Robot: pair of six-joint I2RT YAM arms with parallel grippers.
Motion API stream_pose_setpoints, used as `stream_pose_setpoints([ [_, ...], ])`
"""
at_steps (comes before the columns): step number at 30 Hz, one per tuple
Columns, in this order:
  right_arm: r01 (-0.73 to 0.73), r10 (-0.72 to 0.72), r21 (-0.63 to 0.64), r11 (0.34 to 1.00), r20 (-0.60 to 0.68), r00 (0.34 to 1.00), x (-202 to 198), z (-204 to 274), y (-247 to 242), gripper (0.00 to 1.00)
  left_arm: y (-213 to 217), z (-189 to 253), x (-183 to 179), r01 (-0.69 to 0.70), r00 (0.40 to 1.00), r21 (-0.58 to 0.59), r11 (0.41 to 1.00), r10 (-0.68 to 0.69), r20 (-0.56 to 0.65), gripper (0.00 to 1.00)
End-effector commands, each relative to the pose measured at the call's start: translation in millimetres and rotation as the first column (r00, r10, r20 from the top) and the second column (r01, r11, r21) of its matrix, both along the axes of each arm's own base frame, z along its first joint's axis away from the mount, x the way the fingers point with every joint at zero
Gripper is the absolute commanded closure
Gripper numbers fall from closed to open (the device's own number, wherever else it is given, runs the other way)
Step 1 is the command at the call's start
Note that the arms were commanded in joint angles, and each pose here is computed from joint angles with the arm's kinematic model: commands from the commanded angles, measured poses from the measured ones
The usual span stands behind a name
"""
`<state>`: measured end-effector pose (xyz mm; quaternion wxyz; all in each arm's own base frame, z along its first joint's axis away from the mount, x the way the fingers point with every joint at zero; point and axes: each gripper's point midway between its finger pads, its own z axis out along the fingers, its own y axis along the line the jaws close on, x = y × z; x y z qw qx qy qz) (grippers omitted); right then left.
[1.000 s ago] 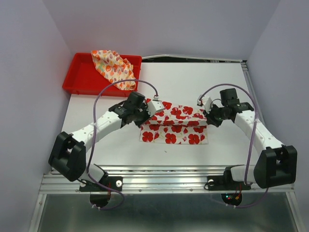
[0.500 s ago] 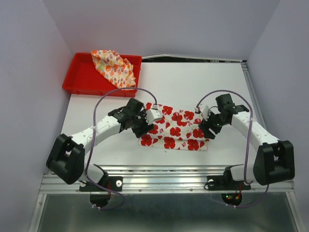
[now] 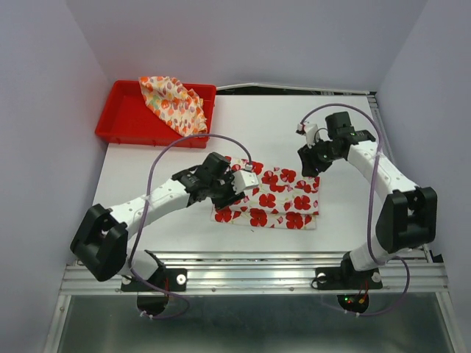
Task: Fold and stack the skirts
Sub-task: Fold the skirt
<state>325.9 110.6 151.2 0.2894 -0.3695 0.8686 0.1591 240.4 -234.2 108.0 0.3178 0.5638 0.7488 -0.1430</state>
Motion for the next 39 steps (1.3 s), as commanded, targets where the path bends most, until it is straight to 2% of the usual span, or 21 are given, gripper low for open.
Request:
stream_pose_setpoints([
  [1,0.123,-0.12,0.021,0.992,-0.126,0.985,3,-14,3,0.45,-18,9,13,-0.009,0.999,-0.016,1.0,0.009,0.042,0.46],
  [2,0.164,-0.156,0.026,0.986,-0.178,0.971,-4,-23,4,0.46,-23,9,14,-0.006,0.998,-0.01,1.0,0.007,0.056,0.46],
  [6,0.255,-0.244,0.016,0.967,-0.236,0.941,-9,-42,2,0.46,-30,1,13,0.009,0.997,0.016,1.0,-0.01,0.081,0.42],
  [15,0.326,-0.335,-0.085,0.941,-0.35,0.875,-14,-116,-6,0.5,-56,-9,4,0.103,0.984,0.072,0.992,-0.112,0.138,0.41],
  [22,0.346,-0.369,-0.131,0.929,-0.378,0.849,17,-152,-6,0.55,-66,-15,3,0.084,0.991,0.054,0.995,-0.09,0.101,0.43],
  [27,0.344,-0.372,-0.143,0.928,-0.331,0.867,57,-158,-5,0.57,-68,-11,3,0.058,0.993,0.028,0.998,-0.061,0.098,0.43],
  [28,0.351,-0.371,-0.121,0.929,-0.293,0.881,78,-146,-2,0.57,-69,-9,5,0.051,0.993,0.02,0.998,-0.053,0.103,0.44],
  [31,0.372,-0.381,-0.084,0.924,-0.263,0.887,102,-128,5,0.57,-75,-6,12,0.031,0.993,0.017,0.999,-0.033,0.112,0.45],
  [33,0.392,-0.385,-0.001,0.92,-0.19,0.903,122,-82,13,0.56,-84,0,18,0.025,0.993,0.006,1.0,-0.026,0.119,0.46],
  [36,0.457,-0.441,0.093,0.885,-0.151,0.885,125,-33,14,0.52,-101,14,29,0.003,0.991,-0.034,0.999,0.001,0.133,0.46],
  [37,0.493,-0.481,0.152,0.856,-0.114,0.87,125,-1,1,0.51,-105,17,31,-0.001,0.991,-0.053,0.999,0.008,0.13,0.46],
  [38,0.504,-0.482,0.191,0.843,-0.151,0.863,115,5,-1,0.5,-115,25,36,-0.012,0.991,-0.094,0.995,0.025,0.131,0.46],
  [39,0.56,-0.524,0.229,0.796,-0.2,0.828,108,14,-5,0.5,-122,28,36,-0.012,0.992,-0.122,0.992,0.027,0.123,0.46],
])
